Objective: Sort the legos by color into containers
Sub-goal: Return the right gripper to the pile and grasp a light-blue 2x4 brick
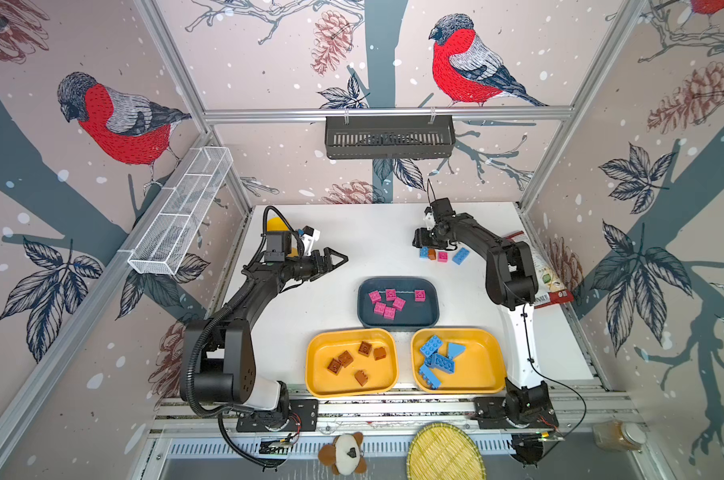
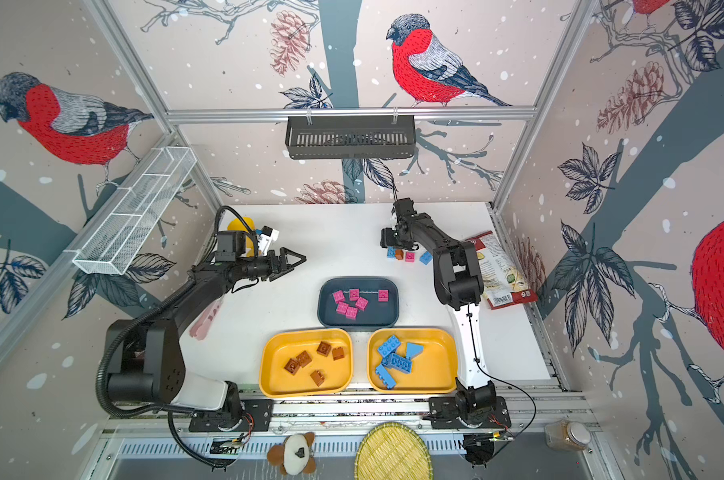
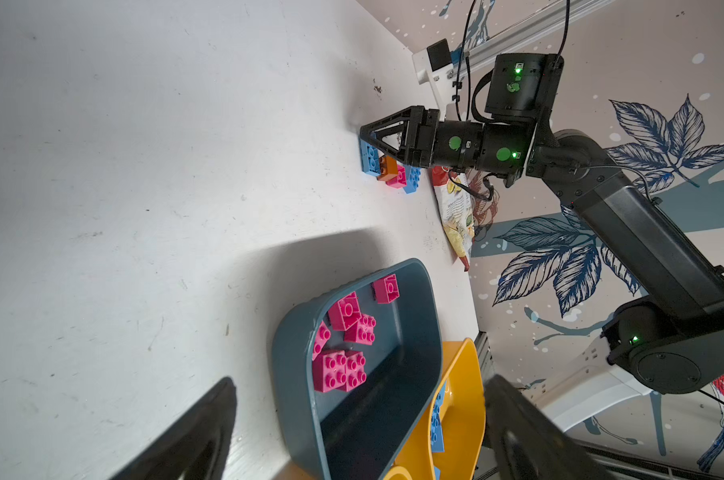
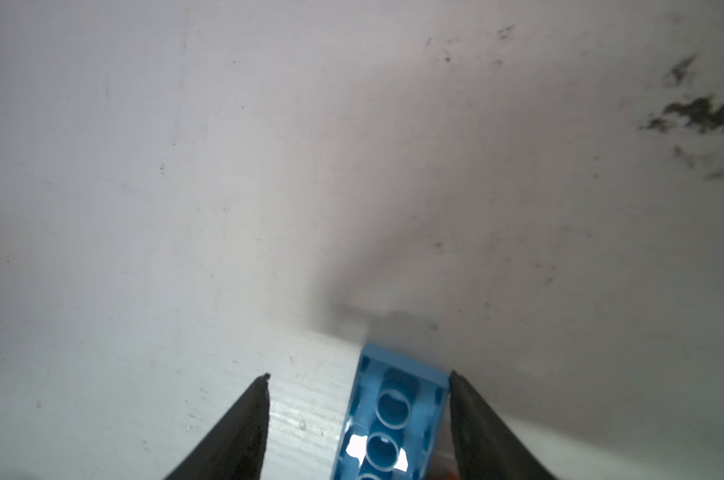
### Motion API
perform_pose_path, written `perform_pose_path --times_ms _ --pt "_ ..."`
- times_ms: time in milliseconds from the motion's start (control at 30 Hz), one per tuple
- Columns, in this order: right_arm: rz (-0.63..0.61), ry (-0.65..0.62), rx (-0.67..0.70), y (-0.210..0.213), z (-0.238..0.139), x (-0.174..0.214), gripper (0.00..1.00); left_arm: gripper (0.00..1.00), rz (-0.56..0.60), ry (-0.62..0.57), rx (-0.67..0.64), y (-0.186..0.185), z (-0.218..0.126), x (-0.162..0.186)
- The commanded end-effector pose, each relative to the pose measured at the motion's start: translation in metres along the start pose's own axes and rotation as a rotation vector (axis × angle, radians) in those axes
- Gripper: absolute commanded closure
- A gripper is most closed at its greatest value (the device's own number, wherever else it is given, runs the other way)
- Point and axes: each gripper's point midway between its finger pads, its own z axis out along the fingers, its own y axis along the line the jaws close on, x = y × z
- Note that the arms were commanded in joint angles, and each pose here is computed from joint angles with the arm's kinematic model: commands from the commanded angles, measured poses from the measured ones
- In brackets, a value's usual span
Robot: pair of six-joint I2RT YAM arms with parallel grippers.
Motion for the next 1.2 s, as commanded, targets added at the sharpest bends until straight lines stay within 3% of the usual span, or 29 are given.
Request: perform_pose_path --times_ms 0,400,833,1167 --pt "-0.031 0.026 -0.001 0.007 0.002 0.005 0.32 0.08 0.029 -0.003 0.007 -0.003 -0.001 -0.001" --pt "-0.129 0.069 0.094 0.016 0.0 0.014 0.33 0.08 0.03 0.001 0.003 -0.001 -0.001 0.001" --pt "-0.148 0.081 0.253 -0.007 -0.026 0.026 0.33 0.07 0.03 0.002 -0.003 0.0 -0.001 0.002" --pt "-0.179 0.014 0.179 0.035 -0.043 0.014 0.33 0.07 0.035 0.0 -0.004 -0.001 -0.002 0.001"
